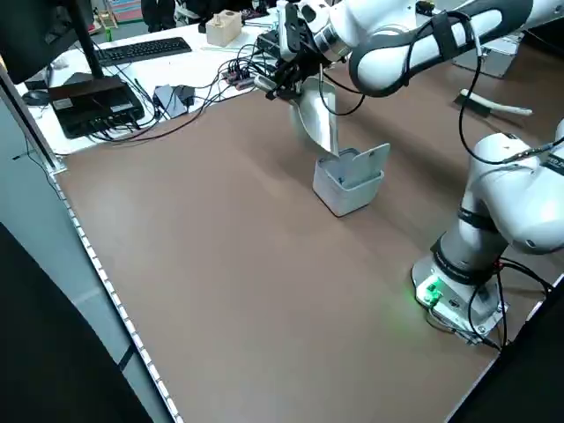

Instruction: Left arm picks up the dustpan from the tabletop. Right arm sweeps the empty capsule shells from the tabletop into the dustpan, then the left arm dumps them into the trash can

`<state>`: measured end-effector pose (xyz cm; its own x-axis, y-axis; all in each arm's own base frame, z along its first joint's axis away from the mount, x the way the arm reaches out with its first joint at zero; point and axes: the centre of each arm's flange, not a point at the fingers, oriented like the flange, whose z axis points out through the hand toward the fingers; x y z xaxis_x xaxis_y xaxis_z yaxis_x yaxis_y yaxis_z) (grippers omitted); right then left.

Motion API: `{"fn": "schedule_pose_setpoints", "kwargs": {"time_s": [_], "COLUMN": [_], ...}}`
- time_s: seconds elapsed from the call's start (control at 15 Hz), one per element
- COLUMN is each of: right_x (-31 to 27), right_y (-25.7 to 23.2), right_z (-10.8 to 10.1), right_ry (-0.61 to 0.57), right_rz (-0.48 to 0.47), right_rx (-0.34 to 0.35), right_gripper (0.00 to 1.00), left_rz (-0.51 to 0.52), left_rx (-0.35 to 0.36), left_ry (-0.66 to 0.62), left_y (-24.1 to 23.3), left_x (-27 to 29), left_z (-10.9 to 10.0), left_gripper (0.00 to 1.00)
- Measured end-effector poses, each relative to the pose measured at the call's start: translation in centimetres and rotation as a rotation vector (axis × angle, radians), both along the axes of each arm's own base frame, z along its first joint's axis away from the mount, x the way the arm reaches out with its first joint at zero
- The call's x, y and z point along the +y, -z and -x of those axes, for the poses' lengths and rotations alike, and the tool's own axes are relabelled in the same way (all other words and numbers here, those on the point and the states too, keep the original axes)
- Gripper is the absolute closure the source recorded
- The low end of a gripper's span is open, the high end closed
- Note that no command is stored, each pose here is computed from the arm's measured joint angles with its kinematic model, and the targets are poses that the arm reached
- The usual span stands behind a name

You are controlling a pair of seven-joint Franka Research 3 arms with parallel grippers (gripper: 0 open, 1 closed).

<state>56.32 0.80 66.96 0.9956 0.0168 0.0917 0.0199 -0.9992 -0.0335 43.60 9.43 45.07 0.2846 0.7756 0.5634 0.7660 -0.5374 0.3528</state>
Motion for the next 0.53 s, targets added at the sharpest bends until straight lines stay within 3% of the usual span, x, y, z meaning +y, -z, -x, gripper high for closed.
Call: {"fn": "schedule_pose_setpoints", "kwargs": {"time_s": [0.53], "right_x": [-0.33], "right_y": [0.07], "right_z": [0.07], "right_ry": [0.006], "right_rz": [0.000], "right_rx": [0.007], "right_gripper": [0.02], "left_rz": [-0.035], "left_rx": [-0.013], "left_ry": [-0.005], "left_y": [0.39], "left_x": [-0.12], "left_z": [0.86], "left_gripper": [0.66]}}
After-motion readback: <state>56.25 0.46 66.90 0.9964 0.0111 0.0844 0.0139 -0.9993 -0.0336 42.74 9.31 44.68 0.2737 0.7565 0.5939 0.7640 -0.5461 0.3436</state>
